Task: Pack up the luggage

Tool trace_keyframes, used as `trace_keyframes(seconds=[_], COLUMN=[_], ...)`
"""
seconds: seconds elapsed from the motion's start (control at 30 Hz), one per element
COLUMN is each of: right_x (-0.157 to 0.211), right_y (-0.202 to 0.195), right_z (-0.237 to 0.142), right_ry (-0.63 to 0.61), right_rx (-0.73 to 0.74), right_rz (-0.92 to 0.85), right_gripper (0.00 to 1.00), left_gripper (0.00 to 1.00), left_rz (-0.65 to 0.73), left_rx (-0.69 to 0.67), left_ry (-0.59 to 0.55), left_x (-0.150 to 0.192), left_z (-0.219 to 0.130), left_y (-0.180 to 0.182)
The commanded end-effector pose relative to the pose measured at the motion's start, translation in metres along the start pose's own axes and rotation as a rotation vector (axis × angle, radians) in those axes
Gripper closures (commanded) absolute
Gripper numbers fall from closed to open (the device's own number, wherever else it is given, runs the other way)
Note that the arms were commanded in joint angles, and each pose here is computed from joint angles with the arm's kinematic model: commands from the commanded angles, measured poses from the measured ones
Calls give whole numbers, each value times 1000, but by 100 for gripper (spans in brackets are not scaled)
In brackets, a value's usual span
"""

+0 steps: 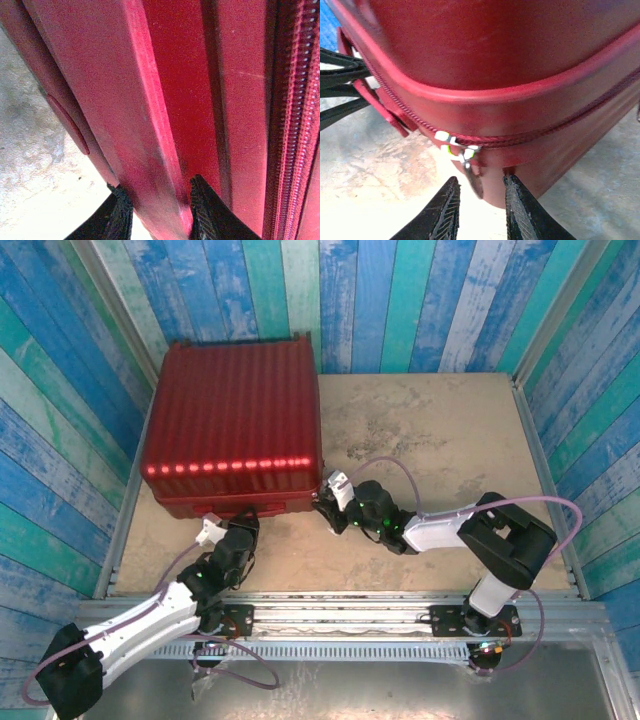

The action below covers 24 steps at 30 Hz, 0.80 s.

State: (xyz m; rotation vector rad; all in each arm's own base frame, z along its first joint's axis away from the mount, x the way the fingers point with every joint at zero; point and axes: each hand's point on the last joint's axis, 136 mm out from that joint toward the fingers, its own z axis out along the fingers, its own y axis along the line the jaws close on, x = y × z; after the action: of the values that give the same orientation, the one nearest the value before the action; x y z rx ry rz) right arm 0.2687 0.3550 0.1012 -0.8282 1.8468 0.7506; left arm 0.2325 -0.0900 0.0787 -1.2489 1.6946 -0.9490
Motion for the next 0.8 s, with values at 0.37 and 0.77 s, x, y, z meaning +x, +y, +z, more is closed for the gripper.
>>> trace_keyframes(seconds=[0.37,0.77], right_x=[-67,-69], right_y=[-1,18], right_z=[4,-1], right_ry=[-233,-233], right_rx=[11,-68], right_rz=[-30,-119], right_gripper=[70,99], left_gripper=[100,100], left_rz=[396,448], left_rx=[-300,-284], left_ry=[46,51], left_x=[-7,-6], left_z=[-9,-9], left_y=[108,99])
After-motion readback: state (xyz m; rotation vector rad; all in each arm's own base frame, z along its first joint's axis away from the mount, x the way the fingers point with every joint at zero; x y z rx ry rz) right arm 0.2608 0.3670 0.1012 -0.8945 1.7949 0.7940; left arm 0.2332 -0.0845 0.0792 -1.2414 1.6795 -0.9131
